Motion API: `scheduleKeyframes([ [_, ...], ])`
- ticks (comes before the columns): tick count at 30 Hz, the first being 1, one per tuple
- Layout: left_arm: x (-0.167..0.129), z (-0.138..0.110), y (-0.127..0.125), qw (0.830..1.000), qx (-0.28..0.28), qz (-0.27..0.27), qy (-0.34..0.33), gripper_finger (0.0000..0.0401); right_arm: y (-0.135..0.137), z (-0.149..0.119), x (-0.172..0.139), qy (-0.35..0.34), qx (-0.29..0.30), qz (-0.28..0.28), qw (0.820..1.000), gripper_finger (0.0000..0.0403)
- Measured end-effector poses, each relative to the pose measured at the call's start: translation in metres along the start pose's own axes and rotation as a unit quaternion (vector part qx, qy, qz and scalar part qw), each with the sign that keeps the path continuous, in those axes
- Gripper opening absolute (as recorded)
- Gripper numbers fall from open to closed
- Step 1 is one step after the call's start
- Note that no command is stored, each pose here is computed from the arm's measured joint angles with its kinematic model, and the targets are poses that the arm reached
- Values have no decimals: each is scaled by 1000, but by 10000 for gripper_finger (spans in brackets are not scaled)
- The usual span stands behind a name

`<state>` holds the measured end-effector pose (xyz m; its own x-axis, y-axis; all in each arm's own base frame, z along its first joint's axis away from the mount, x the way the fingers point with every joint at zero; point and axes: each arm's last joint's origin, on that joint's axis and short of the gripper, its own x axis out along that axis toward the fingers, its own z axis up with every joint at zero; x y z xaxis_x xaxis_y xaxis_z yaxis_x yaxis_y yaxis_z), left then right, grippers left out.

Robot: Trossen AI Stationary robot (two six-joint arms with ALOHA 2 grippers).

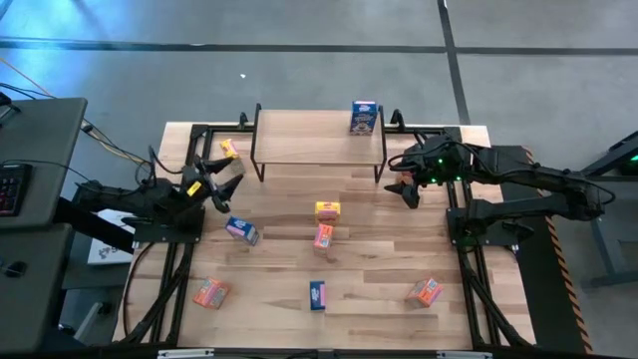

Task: Stack cereal on shelf
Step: Put the bottom yellow cereal box on the shelf

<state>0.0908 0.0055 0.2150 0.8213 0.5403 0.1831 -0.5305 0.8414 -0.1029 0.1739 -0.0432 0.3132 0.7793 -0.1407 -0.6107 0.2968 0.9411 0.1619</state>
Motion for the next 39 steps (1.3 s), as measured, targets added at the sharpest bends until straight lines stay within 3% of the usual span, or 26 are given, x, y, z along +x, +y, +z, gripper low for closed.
scheduleKeyframes([
  [12,3,11,-7,995,-58,-77,-31,296,-1,0,0,-3,0,-16,1000,302],
  [17,13,30,-14,996,-49,-71,-18,296,-1,0,0,-3,0,-16,1000,302],
  [29,51,72,-44,994,48,-69,63,296,-1,0,0,-3,-2,-16,1000,302],
  [39,97,66,-68,982,137,-60,119,296,-1,0,0,-2,-2,-16,1000,302],
])
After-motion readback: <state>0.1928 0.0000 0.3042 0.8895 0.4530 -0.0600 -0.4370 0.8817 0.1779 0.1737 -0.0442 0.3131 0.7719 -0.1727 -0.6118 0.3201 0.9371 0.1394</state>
